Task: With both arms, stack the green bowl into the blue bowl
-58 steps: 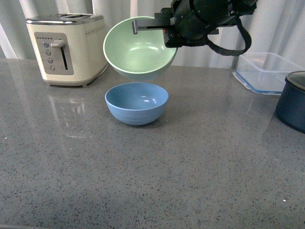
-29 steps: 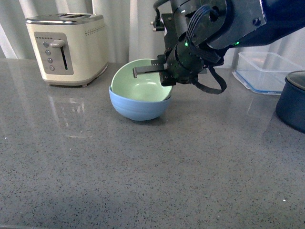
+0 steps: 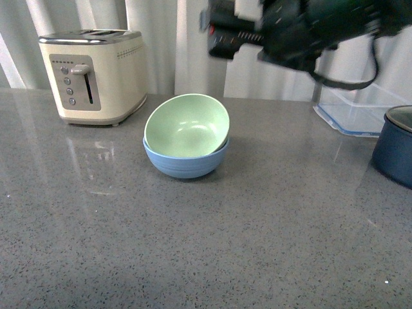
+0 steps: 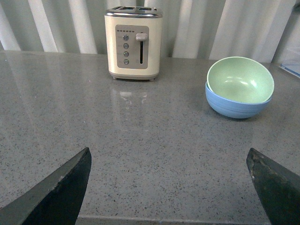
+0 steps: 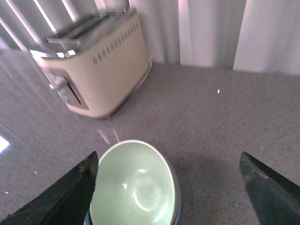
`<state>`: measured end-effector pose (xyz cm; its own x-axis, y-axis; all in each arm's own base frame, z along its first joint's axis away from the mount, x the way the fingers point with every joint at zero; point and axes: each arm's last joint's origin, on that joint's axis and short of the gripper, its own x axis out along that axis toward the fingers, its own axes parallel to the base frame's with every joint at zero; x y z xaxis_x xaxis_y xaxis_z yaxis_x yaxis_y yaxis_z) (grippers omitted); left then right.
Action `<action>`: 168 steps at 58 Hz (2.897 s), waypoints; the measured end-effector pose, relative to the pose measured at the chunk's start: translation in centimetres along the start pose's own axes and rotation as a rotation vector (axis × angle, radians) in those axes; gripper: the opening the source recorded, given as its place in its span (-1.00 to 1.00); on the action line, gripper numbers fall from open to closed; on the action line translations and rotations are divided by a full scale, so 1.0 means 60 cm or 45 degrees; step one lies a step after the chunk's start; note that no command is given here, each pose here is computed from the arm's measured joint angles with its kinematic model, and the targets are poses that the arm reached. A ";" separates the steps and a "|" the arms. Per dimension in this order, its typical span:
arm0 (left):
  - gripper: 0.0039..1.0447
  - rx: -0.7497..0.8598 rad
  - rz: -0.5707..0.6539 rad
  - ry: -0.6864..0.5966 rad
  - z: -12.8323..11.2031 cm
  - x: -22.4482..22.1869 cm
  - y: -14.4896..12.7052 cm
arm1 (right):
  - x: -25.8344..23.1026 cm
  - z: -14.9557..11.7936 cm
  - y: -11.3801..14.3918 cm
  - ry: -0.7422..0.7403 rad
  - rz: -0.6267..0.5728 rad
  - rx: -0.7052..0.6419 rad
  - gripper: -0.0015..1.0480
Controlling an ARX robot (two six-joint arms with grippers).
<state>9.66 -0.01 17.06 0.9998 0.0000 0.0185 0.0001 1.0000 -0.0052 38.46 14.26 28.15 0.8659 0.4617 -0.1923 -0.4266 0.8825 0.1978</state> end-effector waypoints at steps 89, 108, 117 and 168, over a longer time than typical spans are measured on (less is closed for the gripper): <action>0.87 0.000 -0.001 0.000 0.000 0.000 0.000 | -0.419 -0.277 -0.077 -0.277 -0.596 -0.184 -0.98; 0.87 0.000 -0.002 0.000 0.000 0.000 0.000 | -0.440 -0.274 -0.066 -0.301 -0.594 -0.190 -0.98; 0.87 0.000 -0.002 0.000 0.000 0.000 0.000 | -0.448 -0.274 -0.062 -0.308 -0.593 -0.192 -0.98; 0.87 0.000 -0.001 0.000 0.000 0.000 0.000 | -0.486 -0.289 -0.044 -0.309 -0.589 -0.193 -0.98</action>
<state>9.65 -0.02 17.07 0.9998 -0.0011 0.0189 0.0012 1.0000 -0.0052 9.78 0.03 16.54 1.0000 0.0038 0.0044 -0.0038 1.0000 0.0009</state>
